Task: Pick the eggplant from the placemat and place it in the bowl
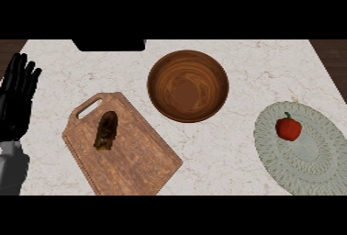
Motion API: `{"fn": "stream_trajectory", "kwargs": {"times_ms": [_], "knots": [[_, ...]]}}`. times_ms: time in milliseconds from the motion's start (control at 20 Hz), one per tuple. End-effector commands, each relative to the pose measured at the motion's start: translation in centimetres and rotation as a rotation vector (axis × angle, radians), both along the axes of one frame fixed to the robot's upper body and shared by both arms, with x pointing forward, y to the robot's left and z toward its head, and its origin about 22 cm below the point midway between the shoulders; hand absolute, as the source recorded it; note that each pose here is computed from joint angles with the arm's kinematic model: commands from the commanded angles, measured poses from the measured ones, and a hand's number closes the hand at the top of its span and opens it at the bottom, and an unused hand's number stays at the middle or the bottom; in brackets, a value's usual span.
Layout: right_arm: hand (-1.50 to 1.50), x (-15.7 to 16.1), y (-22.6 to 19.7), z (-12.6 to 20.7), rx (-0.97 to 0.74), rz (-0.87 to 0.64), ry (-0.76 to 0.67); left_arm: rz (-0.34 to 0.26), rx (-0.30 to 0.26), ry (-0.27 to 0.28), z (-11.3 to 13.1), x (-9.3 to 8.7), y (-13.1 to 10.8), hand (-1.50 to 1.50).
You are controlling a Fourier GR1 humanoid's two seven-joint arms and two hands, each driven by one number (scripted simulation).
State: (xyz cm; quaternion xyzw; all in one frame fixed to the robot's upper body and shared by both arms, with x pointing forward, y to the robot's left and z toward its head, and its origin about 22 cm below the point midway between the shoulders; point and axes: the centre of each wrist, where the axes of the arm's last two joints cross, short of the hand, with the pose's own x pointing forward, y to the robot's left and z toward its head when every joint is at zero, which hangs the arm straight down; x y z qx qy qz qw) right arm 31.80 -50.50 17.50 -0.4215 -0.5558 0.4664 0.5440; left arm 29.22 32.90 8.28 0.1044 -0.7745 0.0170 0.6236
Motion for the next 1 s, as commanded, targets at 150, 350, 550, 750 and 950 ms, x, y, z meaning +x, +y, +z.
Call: {"fn": "stream_trajectory", "kwargs": {"times_ms": [150,350,550,750,950], "knots": [[1.50,1.0,3.3,6.6,0.176,0.171,-0.182,0.000,-0.002,0.018,-1.5,-0.4,0.0,0.00],[1.50,1.4,6.4,7.3,0.346,0.262,-0.167,0.003,-0.004,0.003,0.3,-0.1,0.3,0.00],[1.50,1.7,10.3,9.1,0.410,0.296,-0.123,0.022,0.004,0.013,-0.2,0.0,0.4,0.00],[1.50,1.1,14.5,13.6,0.405,0.298,-0.093,-0.014,0.002,-0.002,-0.5,-1.5,-0.8,0.00],[1.50,3.1,20.3,12.9,0.403,0.314,-0.068,-0.014,0.003,0.002,-0.1,1.6,-0.4,0.00]]}}
